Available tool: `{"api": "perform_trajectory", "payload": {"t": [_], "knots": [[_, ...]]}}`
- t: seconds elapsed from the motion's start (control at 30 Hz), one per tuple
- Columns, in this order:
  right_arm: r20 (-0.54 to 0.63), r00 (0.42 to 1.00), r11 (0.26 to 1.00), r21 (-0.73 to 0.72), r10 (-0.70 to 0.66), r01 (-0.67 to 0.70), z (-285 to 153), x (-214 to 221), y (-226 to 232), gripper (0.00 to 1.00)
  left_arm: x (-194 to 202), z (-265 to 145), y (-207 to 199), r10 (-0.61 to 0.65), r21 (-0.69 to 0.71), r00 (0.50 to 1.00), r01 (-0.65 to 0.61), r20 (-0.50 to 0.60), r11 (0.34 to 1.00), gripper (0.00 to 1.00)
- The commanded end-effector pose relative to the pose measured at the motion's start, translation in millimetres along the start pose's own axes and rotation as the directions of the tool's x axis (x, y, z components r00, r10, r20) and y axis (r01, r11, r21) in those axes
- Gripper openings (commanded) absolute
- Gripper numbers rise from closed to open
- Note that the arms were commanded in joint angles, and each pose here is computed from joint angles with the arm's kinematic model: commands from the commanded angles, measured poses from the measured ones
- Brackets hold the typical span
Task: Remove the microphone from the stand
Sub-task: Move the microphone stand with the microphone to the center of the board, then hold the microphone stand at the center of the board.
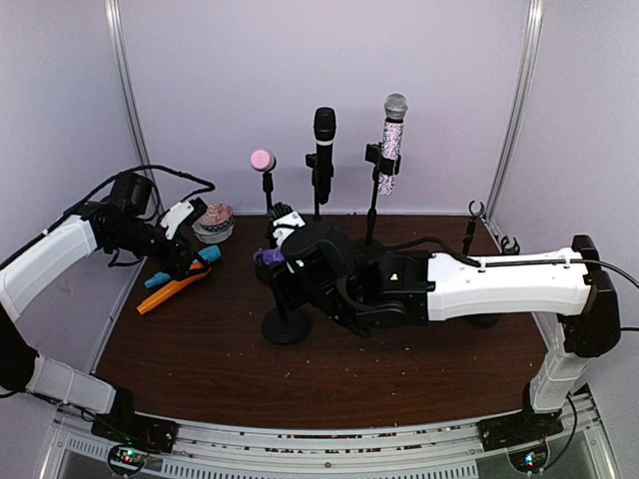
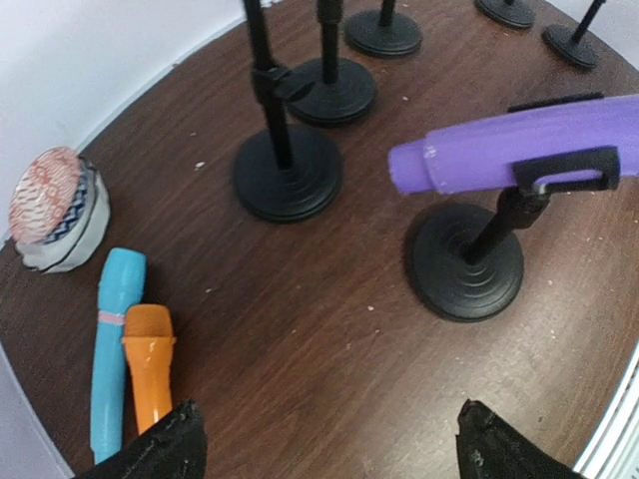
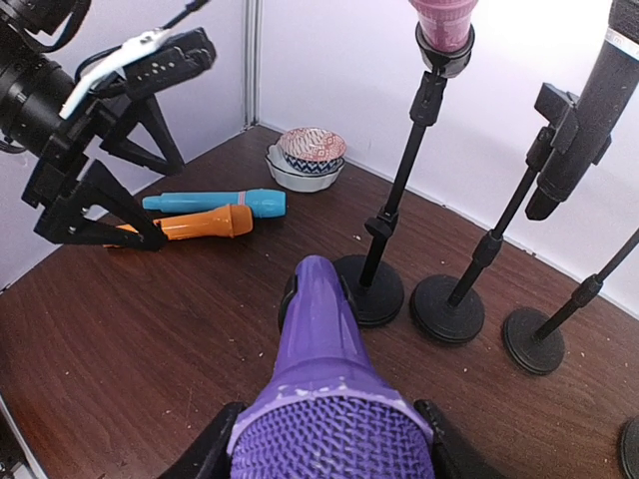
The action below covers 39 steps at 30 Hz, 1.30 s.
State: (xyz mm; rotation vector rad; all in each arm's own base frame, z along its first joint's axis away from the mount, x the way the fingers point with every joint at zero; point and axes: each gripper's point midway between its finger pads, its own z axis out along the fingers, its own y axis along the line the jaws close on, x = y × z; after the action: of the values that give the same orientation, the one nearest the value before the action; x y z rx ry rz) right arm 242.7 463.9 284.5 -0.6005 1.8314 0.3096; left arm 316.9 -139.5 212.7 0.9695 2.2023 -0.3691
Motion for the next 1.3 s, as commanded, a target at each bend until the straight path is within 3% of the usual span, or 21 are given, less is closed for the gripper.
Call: {"api": "perform_trajectory", "payload": {"t": [0.0, 0.37, 0.53, 0.83, 1.13, 1.27], "knots": [[0.072, 0.994, 0.993, 0.084, 0.076, -0.082, -10, -23, -6, 0.0, -31, 23, -31, 0.015, 0.097, 0.999, -0.019, 0.038, 0.995, 0.89], [0.028, 0.994, 0.968, 0.225, 0.107, -0.11, -16, 6, -34, 0.0, -53, 80, -101, 0.021, 0.308, 0.999, -0.033, 0.042, 0.951, 0.85], [0.011, 0.992, 0.96, 0.25, 0.129, -0.128, -17, 18, -41, 0.0, -69, 93, -120, 0.012, 0.375, 0.994, -0.052, 0.109, 0.926, 0.82], [0.001, 0.979, 0.953, 0.228, 0.204, -0.199, -24, 37, -47, 0.0, -85, 111, -134, -0.042, 0.462, 0.975, -0.065, 0.217, 0.885, 0.67], [-0.026, 0.973, 0.949, 0.23, 0.228, -0.216, -20, 48, -52, 0.0, -70, 137, -150, -0.022, 0.512, 0.98, -0.083, 0.196, 0.855, 0.55], [-0.031, 0.974, 0.951, 0.223, 0.225, -0.213, -20, 47, -51, 0.0, -73, 142, -149, -0.035, 0.512, 0.979, -0.074, 0.2, 0.856, 0.42]]}}
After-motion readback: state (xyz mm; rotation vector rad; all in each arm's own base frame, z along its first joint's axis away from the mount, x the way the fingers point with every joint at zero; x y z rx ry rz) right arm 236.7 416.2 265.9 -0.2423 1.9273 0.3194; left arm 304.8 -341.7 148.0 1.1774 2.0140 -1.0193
